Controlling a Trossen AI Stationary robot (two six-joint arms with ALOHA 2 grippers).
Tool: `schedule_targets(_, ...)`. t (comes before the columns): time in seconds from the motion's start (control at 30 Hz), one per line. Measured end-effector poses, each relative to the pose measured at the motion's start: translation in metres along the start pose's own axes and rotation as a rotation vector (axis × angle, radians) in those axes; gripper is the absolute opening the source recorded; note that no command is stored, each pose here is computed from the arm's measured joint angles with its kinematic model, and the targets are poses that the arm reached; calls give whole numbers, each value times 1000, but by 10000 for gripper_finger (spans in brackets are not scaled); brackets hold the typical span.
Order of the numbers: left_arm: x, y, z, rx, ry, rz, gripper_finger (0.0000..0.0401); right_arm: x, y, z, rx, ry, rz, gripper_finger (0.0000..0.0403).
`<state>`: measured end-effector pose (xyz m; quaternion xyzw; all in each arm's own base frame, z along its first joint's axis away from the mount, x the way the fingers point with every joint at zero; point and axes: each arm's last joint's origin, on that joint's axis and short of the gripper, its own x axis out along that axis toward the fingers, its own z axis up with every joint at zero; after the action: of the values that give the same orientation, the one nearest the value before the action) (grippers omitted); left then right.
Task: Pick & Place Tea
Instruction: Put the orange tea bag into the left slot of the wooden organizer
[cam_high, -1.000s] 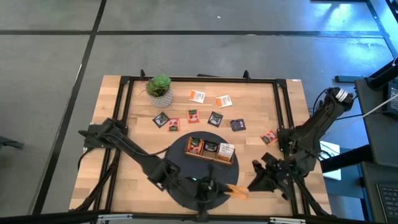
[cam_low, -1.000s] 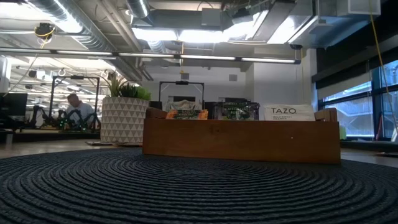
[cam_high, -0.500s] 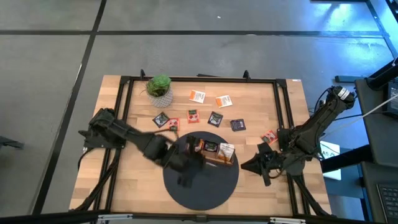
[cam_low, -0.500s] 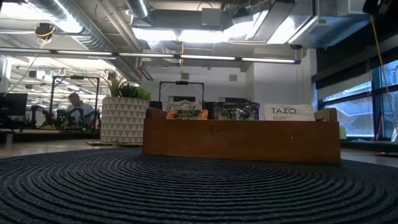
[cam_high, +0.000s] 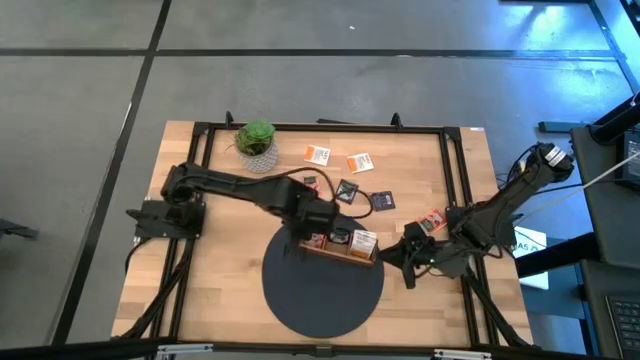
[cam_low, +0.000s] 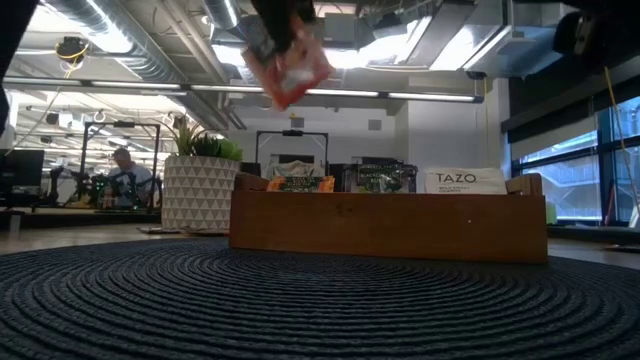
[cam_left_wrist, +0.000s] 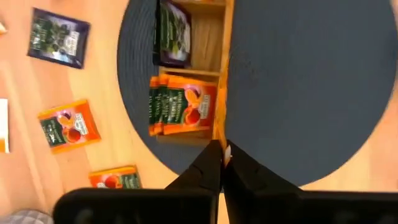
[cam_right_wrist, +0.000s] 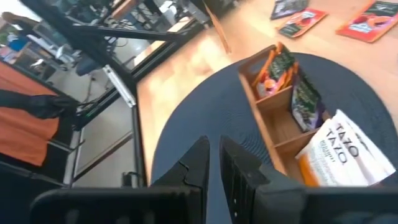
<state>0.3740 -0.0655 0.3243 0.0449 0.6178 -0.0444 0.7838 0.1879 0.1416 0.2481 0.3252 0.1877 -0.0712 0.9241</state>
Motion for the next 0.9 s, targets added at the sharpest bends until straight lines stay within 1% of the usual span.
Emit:
schedule_targets(0.3,49,20,5,141,205,-24,2,21,-9,-3,37,-6,-88,42)
schedule_targets(0.37,61,23,7,157,244,-29,3,24,-10,-4,44,-6,-103,42)
schedule_targets(0.53,77,24,9,161,289,-28,2,31,-13,-7,73,-3,-132,42)
schedule_targets(0.63,79,24,9,163,291,-22,3,35,-15,-9,71,-3,-143,42)
schedule_targets(0.77,74,23,10,160,278,-11,3,37,-16,-10,65,0,-153,42)
schedule_targets(0.9,61,19,17,169,210,2,3,38,-16,-11,64,1,-155,42)
